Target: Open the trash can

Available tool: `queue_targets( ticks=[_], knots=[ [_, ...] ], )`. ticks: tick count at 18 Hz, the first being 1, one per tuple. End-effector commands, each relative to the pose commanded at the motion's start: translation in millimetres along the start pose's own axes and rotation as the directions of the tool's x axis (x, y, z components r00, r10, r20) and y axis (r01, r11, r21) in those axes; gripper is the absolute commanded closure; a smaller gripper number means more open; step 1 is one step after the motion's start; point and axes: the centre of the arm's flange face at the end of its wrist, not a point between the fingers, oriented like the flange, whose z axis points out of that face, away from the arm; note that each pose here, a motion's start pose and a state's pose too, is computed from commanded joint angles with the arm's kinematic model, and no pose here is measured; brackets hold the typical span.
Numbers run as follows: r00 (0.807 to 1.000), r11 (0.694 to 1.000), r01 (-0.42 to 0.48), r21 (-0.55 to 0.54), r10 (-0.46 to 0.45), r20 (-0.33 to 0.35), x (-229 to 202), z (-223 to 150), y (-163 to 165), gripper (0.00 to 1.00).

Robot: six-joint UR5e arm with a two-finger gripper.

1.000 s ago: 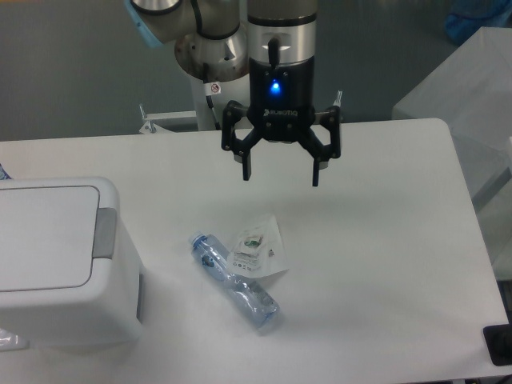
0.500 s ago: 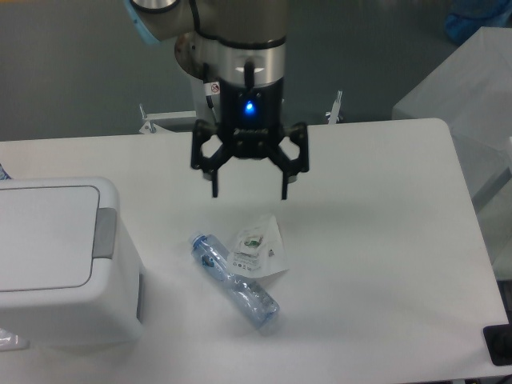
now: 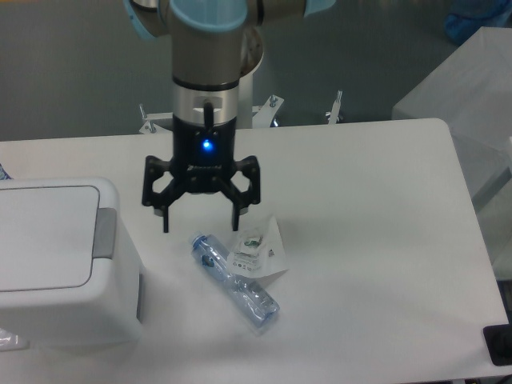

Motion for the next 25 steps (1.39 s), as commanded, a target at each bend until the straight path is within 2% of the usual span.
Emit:
queue_targets(
  ticks=[14,25],
  knots=[
    [0.999,0.999,0.025,-0.026,-0.026,-0.029,37.9,10.4,10.9,0.0],
    [0.999,0.999,0.024,-0.037,-0.025,-0.028,37.4,16.9,12.1,0.0]
  ],
)
